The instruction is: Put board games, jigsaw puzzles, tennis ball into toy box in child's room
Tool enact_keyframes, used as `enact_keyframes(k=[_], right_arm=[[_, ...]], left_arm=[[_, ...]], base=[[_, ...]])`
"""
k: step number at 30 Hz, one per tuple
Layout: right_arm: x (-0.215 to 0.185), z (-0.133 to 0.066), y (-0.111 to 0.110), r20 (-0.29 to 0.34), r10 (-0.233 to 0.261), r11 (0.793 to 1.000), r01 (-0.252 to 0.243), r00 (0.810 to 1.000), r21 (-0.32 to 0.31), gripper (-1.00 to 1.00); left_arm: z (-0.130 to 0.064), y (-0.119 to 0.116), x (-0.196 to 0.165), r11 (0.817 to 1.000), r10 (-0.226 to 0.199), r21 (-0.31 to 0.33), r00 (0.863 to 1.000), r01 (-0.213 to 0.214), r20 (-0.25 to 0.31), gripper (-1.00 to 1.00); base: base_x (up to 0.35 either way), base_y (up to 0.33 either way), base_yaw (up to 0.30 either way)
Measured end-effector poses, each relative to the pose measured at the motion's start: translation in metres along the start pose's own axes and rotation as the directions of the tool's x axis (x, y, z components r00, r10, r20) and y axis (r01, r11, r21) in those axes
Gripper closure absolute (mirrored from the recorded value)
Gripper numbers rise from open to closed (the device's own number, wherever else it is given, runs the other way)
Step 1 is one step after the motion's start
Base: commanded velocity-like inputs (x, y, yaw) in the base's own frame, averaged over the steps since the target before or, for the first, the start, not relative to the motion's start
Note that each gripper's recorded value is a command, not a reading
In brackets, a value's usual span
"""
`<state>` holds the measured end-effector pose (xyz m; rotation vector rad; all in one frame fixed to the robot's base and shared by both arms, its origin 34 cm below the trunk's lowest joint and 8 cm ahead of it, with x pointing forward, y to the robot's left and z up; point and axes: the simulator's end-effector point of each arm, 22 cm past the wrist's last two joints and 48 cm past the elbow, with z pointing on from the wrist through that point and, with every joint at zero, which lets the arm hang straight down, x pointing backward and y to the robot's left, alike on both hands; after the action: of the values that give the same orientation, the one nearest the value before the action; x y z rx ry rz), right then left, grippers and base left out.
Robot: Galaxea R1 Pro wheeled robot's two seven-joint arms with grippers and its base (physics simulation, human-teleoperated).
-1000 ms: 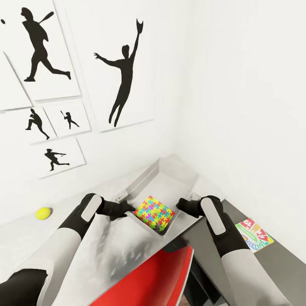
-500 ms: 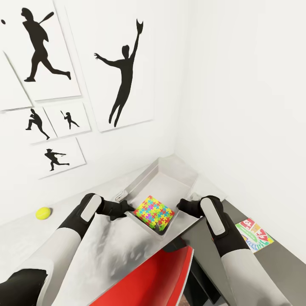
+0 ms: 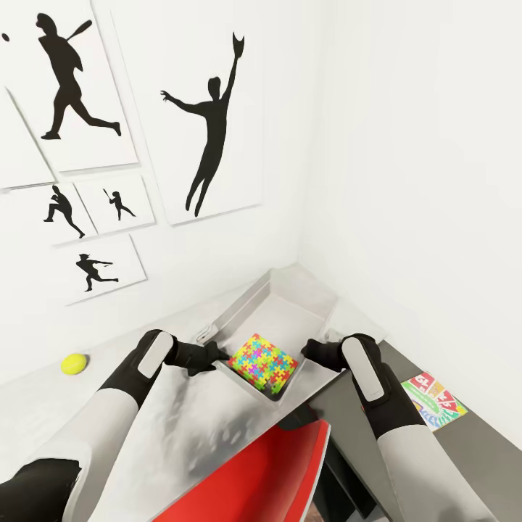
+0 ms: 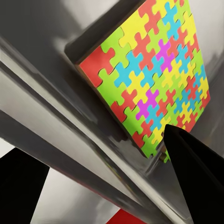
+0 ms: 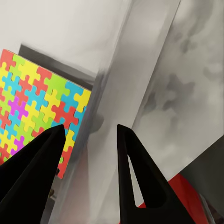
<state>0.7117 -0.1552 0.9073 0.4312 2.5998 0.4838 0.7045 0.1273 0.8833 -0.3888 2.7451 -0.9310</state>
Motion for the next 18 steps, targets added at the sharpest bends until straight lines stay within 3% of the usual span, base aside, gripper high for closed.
enact_keyframes(k=[18], right_arm=[[-0.0001, 0.0003, 0.0003, 0.001, -0.001, 1.000, 0.001, 1.000, 0.001, 1.00]], left_arm=[[0.0000, 0.0002, -0.0004, 1.000, 0.001, -0.001, 1.000, -0.001, 0.000, 1.00]], base=[[-0.023, 0.023, 0.000]])
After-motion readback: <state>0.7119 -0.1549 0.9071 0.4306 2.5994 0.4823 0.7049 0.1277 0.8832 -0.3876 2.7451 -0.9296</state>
